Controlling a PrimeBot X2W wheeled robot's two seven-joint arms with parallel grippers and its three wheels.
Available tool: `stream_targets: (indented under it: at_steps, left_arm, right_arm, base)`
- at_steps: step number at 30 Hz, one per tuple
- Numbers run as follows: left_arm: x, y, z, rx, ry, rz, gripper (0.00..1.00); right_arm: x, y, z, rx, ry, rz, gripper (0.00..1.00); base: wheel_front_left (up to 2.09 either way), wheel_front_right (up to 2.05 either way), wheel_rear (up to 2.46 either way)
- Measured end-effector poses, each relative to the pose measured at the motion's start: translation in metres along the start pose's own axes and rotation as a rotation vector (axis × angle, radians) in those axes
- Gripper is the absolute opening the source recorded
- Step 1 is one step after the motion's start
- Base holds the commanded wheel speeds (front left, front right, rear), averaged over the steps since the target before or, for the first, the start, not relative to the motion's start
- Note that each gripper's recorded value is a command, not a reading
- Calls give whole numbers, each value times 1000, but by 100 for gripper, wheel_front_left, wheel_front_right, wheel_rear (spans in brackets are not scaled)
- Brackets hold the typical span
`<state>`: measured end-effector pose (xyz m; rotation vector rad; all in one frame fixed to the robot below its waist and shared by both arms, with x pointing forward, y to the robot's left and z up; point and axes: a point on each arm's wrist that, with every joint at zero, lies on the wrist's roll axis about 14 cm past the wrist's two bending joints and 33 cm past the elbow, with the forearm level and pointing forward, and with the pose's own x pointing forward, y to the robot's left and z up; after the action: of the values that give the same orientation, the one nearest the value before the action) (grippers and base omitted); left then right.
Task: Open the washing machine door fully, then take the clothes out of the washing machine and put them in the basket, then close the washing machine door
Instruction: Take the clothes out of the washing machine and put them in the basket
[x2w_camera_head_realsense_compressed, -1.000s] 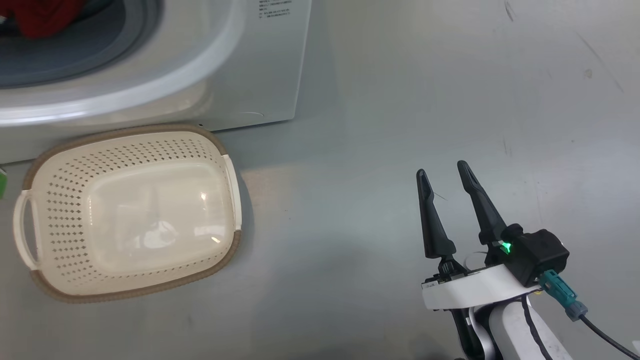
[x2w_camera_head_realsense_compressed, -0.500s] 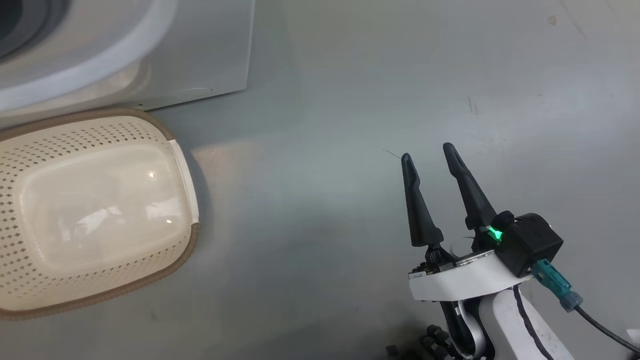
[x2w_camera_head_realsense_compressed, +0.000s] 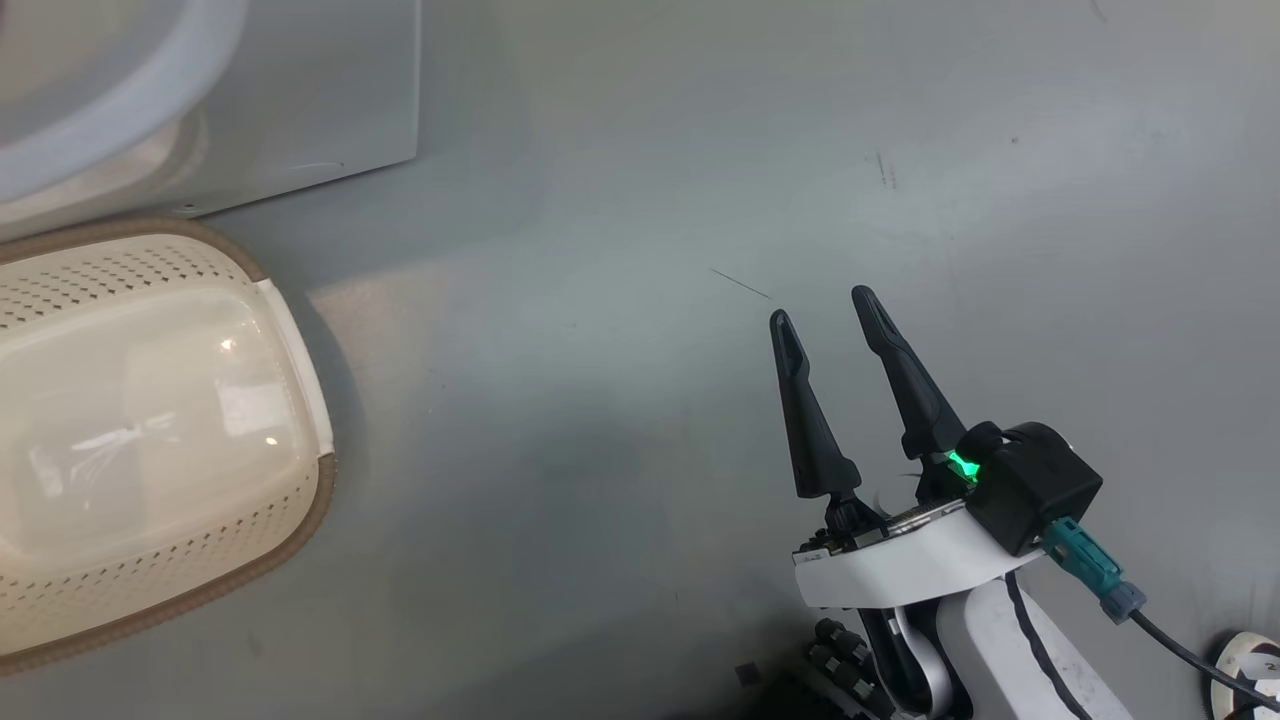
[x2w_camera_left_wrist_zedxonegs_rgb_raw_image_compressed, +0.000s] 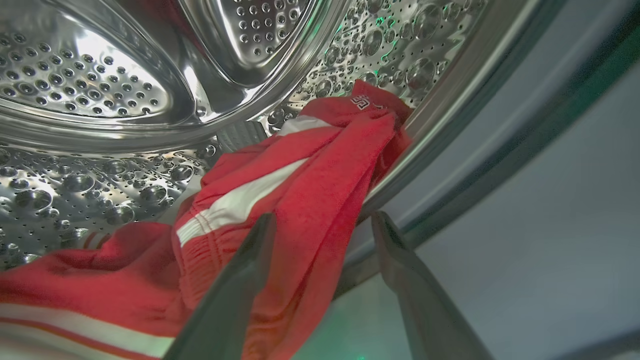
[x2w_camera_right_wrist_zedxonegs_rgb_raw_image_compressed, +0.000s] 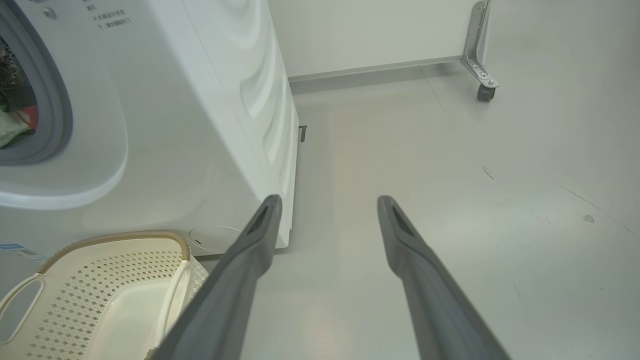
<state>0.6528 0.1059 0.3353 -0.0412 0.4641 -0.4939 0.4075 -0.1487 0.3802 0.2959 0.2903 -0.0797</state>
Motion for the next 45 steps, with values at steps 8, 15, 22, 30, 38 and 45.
stream_targets:
  at_steps: [8, 15, 22, 30, 38, 45]
  left_arm:
    - [17, 2, -8, -13, 59, 1, 100]
    - [24, 9, -11, -36, 105, 19, 100]
    - [27, 6, -13, -52, 124, 11, 0]
    - [29, 5, -5, -47, 97, 9, 0]
    - [22, -4, 5, -39, 44, 1, 0]
    - [13, -14, 21, -43, -22, -11, 0]
  right_arm:
    - [-1, -7, 2, -3, -2, -24, 100]
    - [-2, -9, 3, -6, -4, -32, 100]
    - [-2, -10, 4, -8, -6, -35, 100]
    - [1, -9, 7, -9, -19, -28, 100]
    - [2, -11, 13, -10, -38, -30, 100]
    - [3, -13, 20, -23, -61, -36, 100]
  base:
    - [0, 0, 0]
    - [0, 0, 0]
    - [0, 0, 0]
    - [0, 0, 0]
    - [0, 0, 0]
    - [0, 0, 0]
